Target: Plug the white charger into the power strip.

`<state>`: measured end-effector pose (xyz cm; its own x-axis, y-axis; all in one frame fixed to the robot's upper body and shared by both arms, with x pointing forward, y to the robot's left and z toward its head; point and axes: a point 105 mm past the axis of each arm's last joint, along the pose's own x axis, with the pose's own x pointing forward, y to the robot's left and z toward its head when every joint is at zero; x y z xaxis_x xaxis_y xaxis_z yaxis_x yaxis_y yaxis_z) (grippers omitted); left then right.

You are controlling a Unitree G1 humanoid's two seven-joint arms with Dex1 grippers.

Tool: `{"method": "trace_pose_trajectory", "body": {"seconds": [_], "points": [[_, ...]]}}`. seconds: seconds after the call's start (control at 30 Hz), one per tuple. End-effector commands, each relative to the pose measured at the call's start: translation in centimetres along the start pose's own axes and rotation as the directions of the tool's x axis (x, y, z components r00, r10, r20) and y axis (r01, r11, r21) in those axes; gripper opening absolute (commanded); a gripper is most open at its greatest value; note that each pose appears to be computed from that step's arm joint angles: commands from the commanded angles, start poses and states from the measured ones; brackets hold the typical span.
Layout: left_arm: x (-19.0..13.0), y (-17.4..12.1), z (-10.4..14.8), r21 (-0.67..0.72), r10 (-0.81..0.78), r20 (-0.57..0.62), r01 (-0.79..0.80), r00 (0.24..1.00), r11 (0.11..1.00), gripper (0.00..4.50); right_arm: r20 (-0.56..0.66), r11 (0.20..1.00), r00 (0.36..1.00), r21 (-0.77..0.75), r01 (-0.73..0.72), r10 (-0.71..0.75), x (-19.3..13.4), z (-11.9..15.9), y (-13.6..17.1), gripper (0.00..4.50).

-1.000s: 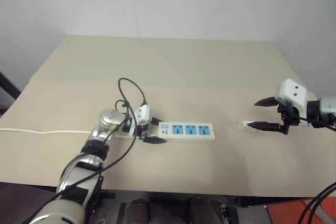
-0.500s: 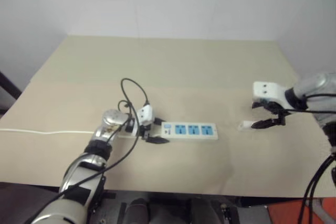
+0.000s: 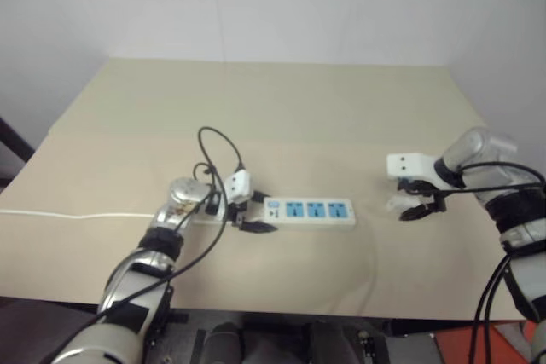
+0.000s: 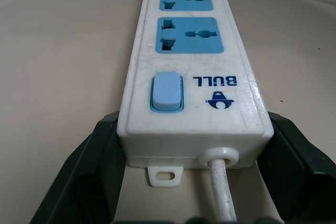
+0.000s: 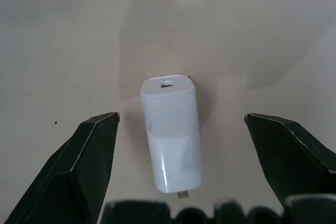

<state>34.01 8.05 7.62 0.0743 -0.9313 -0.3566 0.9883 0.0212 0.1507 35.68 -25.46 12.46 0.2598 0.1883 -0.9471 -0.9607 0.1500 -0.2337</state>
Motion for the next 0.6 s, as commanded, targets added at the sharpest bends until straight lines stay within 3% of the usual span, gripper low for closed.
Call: {"method": "trace_pose_trajectory", "body": {"seconds": [0.03, 0.13, 0.43, 0.6], "points": [[0.5, -0.4, -0.3, -0.007, -0.012, -0.016, 0.012, 1.0, 1.0, 3.27, -0.005, 1.0, 1.0, -0.025, 0.012, -0.012, -0.1, 0.6, -0.3, 4.5], [0.5, -0.4, -0.4, -0.012, -0.007, -0.018, 0.007, 1.0, 1.0, 3.27, -0.007, 1.0, 1.0, -0.026, 0.002, -0.002, 0.6, 0.9, -0.1, 4.01], [0.3, -0.3, -0.5, -0.017, 0.002, -0.024, -0.002, 1.0, 1.0, 3.27, -0.02, 0.999, 1.0, -0.031, -0.021, 0.021, 1.5, 1.1, 0.4, 1.27], [0.2, -0.2, -0.5, -0.018, 0.012, -0.027, -0.013, 1.0, 1.0, 3.27, -0.013, 0.999, 1.0, -0.038, -0.015, 0.014, 1.7, 1.6, 0.5, 1.17]]}}
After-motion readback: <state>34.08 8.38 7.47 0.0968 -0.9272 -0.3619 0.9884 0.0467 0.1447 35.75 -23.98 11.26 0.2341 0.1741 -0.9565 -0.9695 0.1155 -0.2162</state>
